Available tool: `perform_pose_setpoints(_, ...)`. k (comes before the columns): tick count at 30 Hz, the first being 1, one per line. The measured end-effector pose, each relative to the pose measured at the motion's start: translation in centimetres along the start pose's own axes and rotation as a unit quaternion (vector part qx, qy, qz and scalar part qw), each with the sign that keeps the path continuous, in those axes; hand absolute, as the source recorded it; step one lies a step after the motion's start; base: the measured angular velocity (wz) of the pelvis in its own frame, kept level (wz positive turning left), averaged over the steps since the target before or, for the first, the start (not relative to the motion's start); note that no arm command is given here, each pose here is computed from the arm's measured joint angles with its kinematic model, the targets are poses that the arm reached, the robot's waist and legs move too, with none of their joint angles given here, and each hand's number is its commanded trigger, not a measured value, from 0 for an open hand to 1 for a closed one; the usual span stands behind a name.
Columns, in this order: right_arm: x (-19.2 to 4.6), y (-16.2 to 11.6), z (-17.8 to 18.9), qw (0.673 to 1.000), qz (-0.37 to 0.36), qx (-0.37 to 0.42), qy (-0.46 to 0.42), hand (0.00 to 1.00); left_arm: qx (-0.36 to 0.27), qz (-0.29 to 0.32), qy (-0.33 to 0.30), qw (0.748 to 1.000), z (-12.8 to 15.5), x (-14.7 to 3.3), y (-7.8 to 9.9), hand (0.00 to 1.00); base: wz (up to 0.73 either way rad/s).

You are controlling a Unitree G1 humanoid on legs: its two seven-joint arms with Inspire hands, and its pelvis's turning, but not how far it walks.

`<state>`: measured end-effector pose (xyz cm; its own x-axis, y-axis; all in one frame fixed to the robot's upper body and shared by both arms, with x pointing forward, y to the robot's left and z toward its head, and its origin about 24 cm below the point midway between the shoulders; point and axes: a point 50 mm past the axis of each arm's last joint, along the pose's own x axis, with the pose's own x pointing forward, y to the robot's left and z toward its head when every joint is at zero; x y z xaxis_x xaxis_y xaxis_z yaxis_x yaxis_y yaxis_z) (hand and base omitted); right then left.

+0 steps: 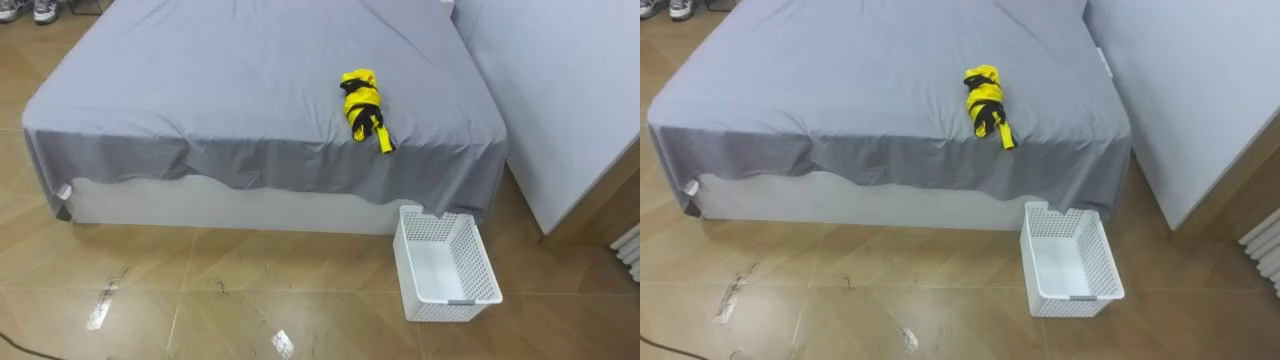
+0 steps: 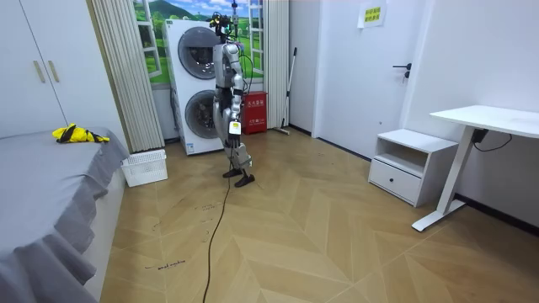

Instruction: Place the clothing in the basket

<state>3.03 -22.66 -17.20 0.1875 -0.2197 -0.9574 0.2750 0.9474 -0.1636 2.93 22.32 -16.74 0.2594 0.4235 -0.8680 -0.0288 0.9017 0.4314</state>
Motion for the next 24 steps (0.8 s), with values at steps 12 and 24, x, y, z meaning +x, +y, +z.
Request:
perform_pose_setpoints(12,-0.02,0.08,-0.29,0.999,0.01,0.033,0.006,0.0,0.001,-0.005,-0.001,1.0,0.14,0.07,0.06,0.0,0.0)
perform_pose_setpoints(24,-0.1,-0.13,-0.72,0.998,0.028,0.048,0.011,0.0,-0.041,-0.02,0.019,0.999,-0.54,0.06,0.32,0.0,0.0)
